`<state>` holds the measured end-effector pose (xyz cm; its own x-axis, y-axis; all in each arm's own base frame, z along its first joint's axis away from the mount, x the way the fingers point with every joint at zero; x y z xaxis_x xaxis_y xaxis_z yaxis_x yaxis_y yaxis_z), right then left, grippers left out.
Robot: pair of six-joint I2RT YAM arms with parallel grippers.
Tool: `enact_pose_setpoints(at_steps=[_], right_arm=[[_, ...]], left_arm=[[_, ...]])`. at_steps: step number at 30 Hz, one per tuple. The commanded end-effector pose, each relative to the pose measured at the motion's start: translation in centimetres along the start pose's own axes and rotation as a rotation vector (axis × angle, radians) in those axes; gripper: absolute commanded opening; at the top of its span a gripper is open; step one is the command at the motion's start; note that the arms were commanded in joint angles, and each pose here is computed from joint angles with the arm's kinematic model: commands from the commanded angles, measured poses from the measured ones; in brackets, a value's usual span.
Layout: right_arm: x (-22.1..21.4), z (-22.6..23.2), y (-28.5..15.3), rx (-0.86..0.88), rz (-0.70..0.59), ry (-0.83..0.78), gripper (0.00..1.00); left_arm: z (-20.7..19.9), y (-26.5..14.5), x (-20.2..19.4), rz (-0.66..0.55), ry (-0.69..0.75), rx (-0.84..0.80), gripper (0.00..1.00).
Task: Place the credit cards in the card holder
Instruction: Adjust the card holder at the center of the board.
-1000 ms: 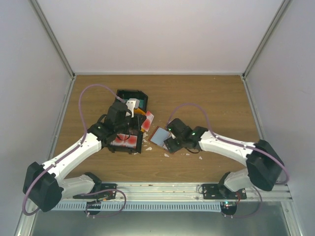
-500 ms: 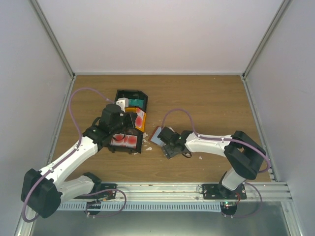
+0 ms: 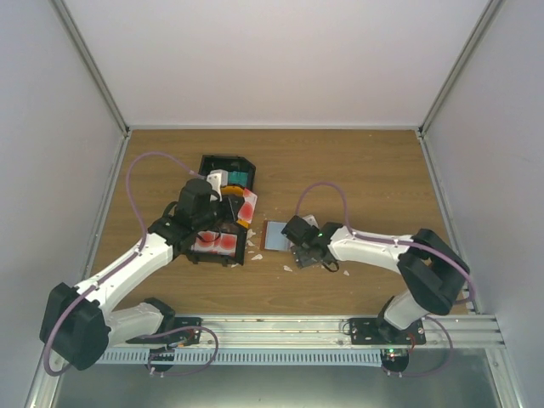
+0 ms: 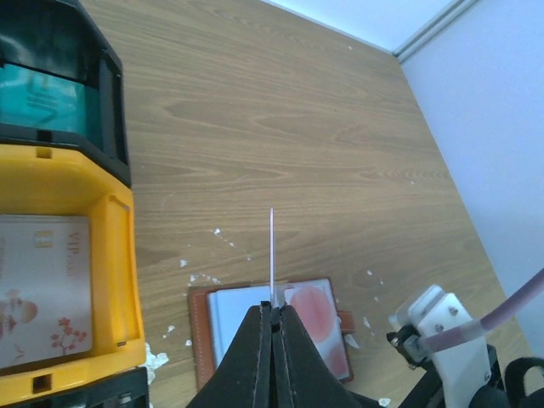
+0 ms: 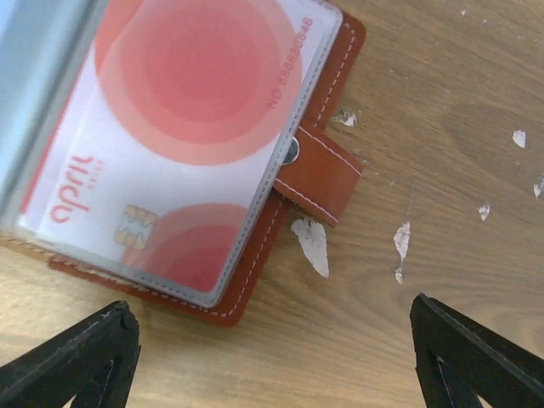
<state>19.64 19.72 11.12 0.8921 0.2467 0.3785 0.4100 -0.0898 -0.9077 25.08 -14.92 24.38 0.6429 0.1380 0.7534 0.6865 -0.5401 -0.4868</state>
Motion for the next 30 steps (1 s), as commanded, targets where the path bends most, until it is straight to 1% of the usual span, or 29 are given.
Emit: enact_pose_setpoints(at_steps=[1, 3, 8, 10, 11, 13, 16, 17, 18, 20, 22, 26, 28, 30], right_arm=[[1.6, -0.1, -3.1, 0.209, -0.102, 0.079, 0.86], [2.9, -0.1, -5.5, 0.396, -0.193, 0.117, 0.85], [5.8, -0.5, -12.5, 0.903, -0.474, 0.225, 0.71], [6.7, -0.2, -14.9, 1.082, -0.546, 0.24, 0.66], [7.2, -0.1, -15.8, 1.136, -0.563, 0.256, 0.66], [8.2, -0.2, -16.3, 1.151, -0.568, 0.34, 0.66], [9.1, -0.9, -15.9, 1.129, -0.541, 0.495, 0.66], [9.2, -1.2, -15.5, 1.127, -0.524, 0.541, 0.64], [9.2, -1.5, -15.1, 1.126, -0.506, 0.579, 0.61], [9.1, -2.1, -14.5, 1.163, -0.487, 0.637, 0.56], [9.0, -2.1, -14.5, 1.236, -0.475, 0.614, 0.53], [9.2, -1.1, -14.9, 1.403, -0.446, 0.499, 0.45], [9.0, -0.8, -15.3, 1.476, -0.441, 0.466, 0.43], [8.9, -0.8, -15.4, 1.499, -0.446, 0.465, 0.43]], left_arm=[[-0.8, 0.4, 0.7, -0.048, -0.024, -0.111, 0.0], [-1.3, 0.4, 1.0, -0.064, -0.042, -0.17, 0.0], [-2.6, 0.1, 1.3, -0.086, -0.171, -0.342, 0.0], [-3.0, -0.3, 1.4, -0.096, -0.236, -0.406, 0.0], [-3.2, -0.5, 1.4, -0.099, -0.262, -0.431, 0.0], [-3.5, -1.0, 1.7, -0.112, -0.303, -0.472, 0.0], [-3.9, -2.1, 2.1, -0.141, -0.342, -0.507, 0.0], [-3.9, -2.5, 2.1, -0.154, -0.35, -0.515, 0.0], [-4.0, -2.8, 2.2, -0.169, -0.356, -0.518, 0.0], [-4.0, -3.5, 2.3, -0.195, -0.363, -0.523, 0.0], [-4.0, -3.9, 2.4, -0.214, -0.36, -0.523, 0.0], [-4.1, -4.0, 2.4, -0.222, -0.354, -0.529, 0.0], [-4.1, -4.1, 2.5, -0.229, -0.351, -0.533, 0.0], [-4.1, -4.0, 2.6, -0.233, -0.352, -0.532, 0.0]])
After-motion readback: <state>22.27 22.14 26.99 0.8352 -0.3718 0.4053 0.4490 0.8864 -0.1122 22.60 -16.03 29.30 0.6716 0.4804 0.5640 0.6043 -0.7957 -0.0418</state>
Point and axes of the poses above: each gripper's point midway between its finger pads, its own y axis out along the fingers, its own z axis along the line the jaws close on, x = y × z, the point moved 9 cm from there along -y, back along the fingers, and after that the axes turned 8 degrees about y, right-handed, at the moved point
